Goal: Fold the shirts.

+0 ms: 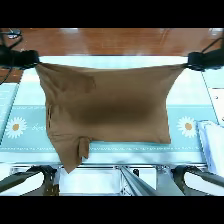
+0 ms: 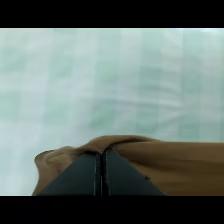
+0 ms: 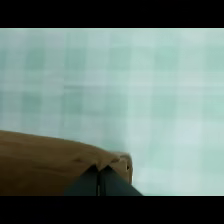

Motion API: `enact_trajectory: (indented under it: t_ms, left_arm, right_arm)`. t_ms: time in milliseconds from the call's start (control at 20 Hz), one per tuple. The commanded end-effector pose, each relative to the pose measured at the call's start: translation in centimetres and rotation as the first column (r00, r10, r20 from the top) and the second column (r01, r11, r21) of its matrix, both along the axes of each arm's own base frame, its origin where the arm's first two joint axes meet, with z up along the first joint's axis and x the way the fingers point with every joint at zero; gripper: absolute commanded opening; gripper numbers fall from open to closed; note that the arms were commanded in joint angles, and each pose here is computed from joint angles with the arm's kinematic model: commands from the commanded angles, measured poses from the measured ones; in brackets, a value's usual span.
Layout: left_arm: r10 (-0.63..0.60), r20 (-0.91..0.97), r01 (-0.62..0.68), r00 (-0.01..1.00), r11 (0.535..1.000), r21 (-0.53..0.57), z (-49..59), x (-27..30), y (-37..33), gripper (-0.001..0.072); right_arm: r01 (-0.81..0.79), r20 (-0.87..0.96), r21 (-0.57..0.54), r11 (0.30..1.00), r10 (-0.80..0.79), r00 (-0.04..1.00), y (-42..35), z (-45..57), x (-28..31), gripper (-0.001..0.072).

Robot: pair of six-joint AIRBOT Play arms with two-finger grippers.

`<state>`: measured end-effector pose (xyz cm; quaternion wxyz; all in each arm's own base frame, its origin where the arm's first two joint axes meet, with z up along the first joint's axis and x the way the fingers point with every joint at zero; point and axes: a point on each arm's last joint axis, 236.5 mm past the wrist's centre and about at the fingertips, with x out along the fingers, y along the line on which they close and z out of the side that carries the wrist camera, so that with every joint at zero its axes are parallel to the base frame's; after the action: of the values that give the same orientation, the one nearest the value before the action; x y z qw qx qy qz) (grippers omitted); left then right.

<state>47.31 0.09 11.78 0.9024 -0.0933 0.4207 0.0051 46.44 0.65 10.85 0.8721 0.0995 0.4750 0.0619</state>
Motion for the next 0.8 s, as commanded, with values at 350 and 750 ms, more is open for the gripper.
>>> enact_trajectory:
  t_ms: [350, 750]
  left_arm:
    - [0.053, -0.142, -0.072, 0.988, 0.989, -0.128, -9.1, 5.1, -0.8, 0.0027]
    - [-0.233, -0.518, 0.222, 0.823, 0.971, -0.085, -12.5, -5.7, -0.8, 0.0027]
  right_arm:
    - [0.02, -0.123, 0.161, 0.987, 0.0, 0.992, 1.4, -10.3, 9.8, 0.002]
    - [-0.084, -0.418, 0.201, 0.976, 0.163, 0.894, 0.0, -11.8, 0.6, 0.002]
